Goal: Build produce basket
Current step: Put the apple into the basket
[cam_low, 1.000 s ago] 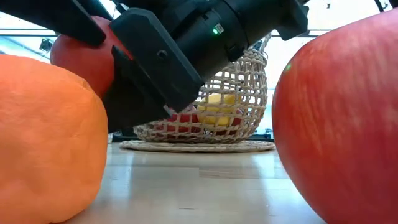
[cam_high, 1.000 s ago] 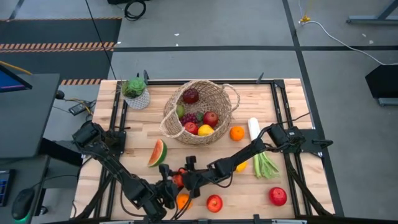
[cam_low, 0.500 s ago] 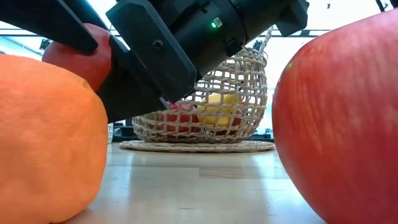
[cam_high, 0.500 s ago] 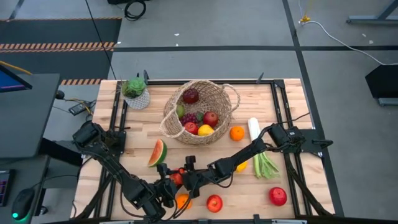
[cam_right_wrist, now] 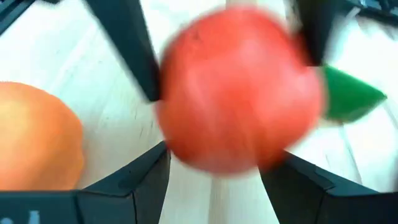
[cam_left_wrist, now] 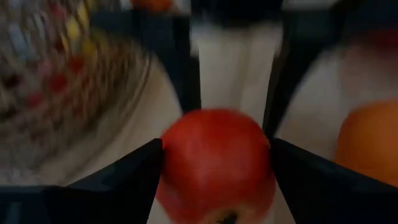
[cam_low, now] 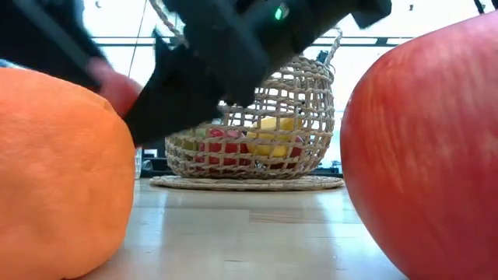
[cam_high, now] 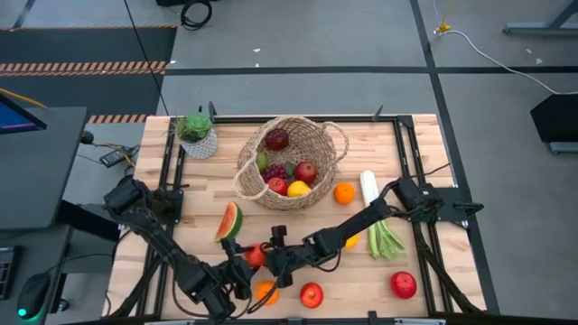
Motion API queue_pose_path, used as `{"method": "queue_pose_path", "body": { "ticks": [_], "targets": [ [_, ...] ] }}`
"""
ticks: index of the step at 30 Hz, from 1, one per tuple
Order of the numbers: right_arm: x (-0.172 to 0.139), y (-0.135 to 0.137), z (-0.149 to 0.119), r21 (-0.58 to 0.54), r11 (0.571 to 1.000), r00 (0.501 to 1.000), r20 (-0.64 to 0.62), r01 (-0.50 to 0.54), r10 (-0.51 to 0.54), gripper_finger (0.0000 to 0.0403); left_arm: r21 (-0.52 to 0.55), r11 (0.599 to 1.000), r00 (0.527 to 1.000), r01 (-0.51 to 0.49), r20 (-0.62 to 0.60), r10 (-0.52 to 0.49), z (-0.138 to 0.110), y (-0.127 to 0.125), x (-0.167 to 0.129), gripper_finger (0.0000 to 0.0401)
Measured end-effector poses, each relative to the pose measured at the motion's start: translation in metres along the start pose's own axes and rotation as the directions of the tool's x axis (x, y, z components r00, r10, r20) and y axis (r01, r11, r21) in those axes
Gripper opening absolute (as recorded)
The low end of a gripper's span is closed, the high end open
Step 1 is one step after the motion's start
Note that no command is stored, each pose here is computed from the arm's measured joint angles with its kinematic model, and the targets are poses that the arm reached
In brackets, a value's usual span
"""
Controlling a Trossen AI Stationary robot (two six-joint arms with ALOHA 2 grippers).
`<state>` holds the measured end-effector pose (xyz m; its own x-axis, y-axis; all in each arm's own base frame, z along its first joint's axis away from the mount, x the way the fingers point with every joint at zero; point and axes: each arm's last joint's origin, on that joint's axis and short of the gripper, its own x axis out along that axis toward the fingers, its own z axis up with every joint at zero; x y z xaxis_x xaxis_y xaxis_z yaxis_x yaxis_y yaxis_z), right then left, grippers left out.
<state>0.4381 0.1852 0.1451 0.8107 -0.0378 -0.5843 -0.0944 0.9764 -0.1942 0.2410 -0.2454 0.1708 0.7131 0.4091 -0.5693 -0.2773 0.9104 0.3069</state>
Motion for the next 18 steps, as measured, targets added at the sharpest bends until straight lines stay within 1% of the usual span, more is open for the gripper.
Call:
{"method": "queue_pose_path", "body": {
  "ticks": [2, 4, 6, 7, 8, 9, 11, 12, 15, 16, 18],
  "targets": [
    [-0.013, -0.004, 0.011, 0.030, 0.999, 1.000, 0.010, -0.010, 0.009, 0.0244, -0.021, 1.000, 1.000, 0.000, -0.023, -0.001, -0.010, 0.001, 0.001, 0.0295],
    [-0.037, -0.012, 0.033, 0.073, 0.997, 0.997, 0.080, -0.020, 0.014, 0.0244, -0.055, 0.998, 1.000, 0.005, -0.023, -0.007, -0.018, 0.000, 0.001, 0.0295],
    [-0.047, -0.016, 0.045, 0.109, 0.994, 0.990, 0.139, -0.020, 0.004, 0.0244, -0.067, 0.998, 1.000, -0.004, -0.023, 0.002, -0.026, 0.002, 0.002, 0.0295],
    [-0.047, -0.017, 0.046, 0.112, 0.993, 0.990, 0.144, -0.020, 0.004, 0.0244, -0.080, 0.997, 1.000, -0.001, -0.021, -0.001, -0.029, 0.002, 0.003, 0.0294],
    [-0.044, -0.017, 0.042, 0.105, 0.994, 0.992, 0.124, -0.017, 0.004, 0.0244, -0.089, 0.996, 1.000, 0.000, -0.020, -0.002, -0.032, 0.002, 0.003, 0.0293],
    [-0.039, -0.015, 0.035, 0.092, 0.996, 0.996, 0.089, -0.013, 0.005, 0.0244, -0.106, 0.994, 1.000, 0.004, -0.016, -0.006, -0.035, 0.002, 0.004, 0.0292],
    [-0.029, -0.012, 0.020, 0.067, 0.998, 1.000, 0.019, -0.021, 0.020, 0.0244, -0.106, 0.994, 1.000, 0.009, -0.012, -0.010, -0.039, 0.002, 0.005, 0.0289],
    [-0.029, -0.013, 0.021, 0.075, 0.997, 0.999, 0.029, -0.030, 0.028, 0.0244, -0.106, 0.994, 1.000, 0.009, -0.012, -0.011, -0.040, 0.002, 0.005, 0.0289],
    [-0.043, -0.019, 0.038, 0.112, 0.993, 0.996, 0.080, -0.040, 0.031, 0.0244, -0.112, 0.994, 1.000, 0.011, -0.009, -0.012, -0.039, 0.002, 0.005, 0.0288],
    [-0.042, -0.019, 0.036, 0.112, 0.993, 0.997, 0.066, -0.037, 0.029, 0.0244, -0.113, 0.994, 1.000, 0.012, -0.008, -0.013, -0.039, 0.002, 0.005, 0.0288],
    [-0.036, -0.017, 0.023, 0.085, 0.996, 1.000, -0.014, -0.026, 0.028, 0.0244, -0.113, 0.994, 1.000, 0.012, -0.007, -0.012, -0.039, 0.002, 0.005, 0.0288]
  ]
}}
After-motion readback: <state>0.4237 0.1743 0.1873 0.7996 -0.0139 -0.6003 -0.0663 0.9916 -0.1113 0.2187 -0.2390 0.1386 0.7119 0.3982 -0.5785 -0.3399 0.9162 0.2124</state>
